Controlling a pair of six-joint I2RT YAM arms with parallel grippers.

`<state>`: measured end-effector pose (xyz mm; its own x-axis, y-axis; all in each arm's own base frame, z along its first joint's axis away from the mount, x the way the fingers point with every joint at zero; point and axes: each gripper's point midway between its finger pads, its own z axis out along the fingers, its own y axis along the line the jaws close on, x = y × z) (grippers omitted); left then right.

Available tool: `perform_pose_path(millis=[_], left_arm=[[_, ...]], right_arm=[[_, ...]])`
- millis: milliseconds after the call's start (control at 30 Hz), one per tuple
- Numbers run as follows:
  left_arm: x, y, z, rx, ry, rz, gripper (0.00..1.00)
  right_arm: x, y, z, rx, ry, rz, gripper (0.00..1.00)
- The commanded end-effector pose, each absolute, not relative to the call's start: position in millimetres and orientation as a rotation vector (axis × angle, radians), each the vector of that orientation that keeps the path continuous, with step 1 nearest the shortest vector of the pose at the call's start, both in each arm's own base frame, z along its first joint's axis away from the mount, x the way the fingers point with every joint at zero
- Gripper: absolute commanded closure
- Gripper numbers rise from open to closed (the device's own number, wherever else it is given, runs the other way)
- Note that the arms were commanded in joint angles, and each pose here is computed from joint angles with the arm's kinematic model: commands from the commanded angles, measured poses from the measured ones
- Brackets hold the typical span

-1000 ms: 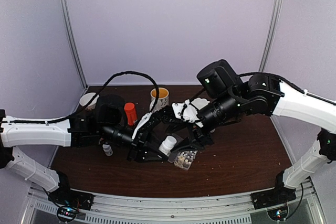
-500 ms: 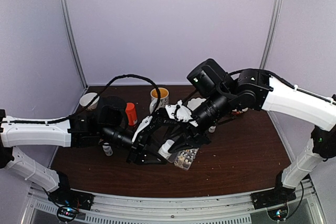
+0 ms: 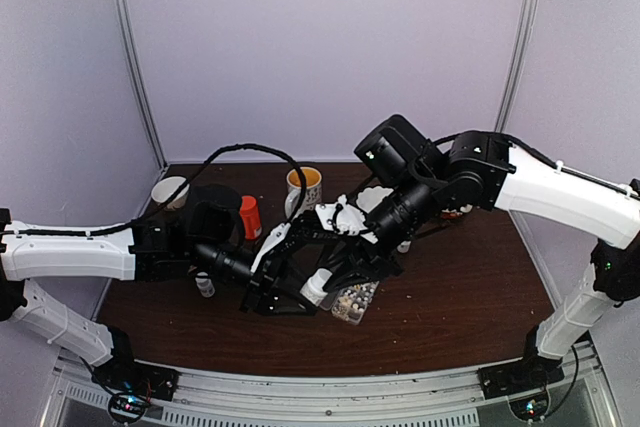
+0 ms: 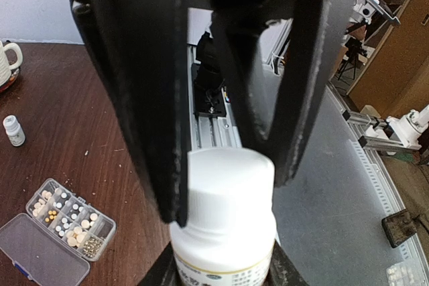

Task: Sort the pills into containers
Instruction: Screw the lid of the pill bottle onto the pill bottle.

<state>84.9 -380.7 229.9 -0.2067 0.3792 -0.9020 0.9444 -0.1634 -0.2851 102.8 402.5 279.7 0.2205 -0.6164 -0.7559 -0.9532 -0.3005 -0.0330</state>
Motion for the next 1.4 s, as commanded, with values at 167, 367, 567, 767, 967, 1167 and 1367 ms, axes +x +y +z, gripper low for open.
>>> perform_pose_path(millis=[167, 367, 567, 767, 967, 1167, 1367], left_arm=[[87.6, -385.8, 258.2, 1.505, 1.463, -1.362, 0.88], [109.4, -382.9, 249.4, 1.442, 1.559, -1.204, 0.86], [141.8, -375.7, 242.9, 1.362, 1.622, -0.939, 0.86], [164.4, -371.5, 247.1, 1.322, 1.604, -0.613, 0.87], [188.0, -366.2, 260.7, 1.232, 1.569, -0.37, 0.88], [199.9, -361.1, 275.5, 1.175, 1.501, -0.189, 0.88], [206.6, -364.2, 283.4, 1.188, 1.403, 0.077, 0.9]], right_arm=[[103.8, 403.2, 279.9, -2.016, 1.444, 0.897, 0.79], [105.7, 404.6, 277.1, -1.97, 1.512, 0.917, 0.84], [116.1, 409.8, 281.5, -1.741, 1.676, 0.975, 0.92], [128.1, 409.4, 280.5, -1.495, 1.865, 1.022, 0.94], [146.0, 410.2, 273.6, -1.196, 2.082, 1.056, 1.0], [158.7, 409.1, 264.2, -0.923, 2.236, 1.096, 0.95], [171.4, 410.8, 248.9, -0.678, 2.378, 1.176, 0.98]])
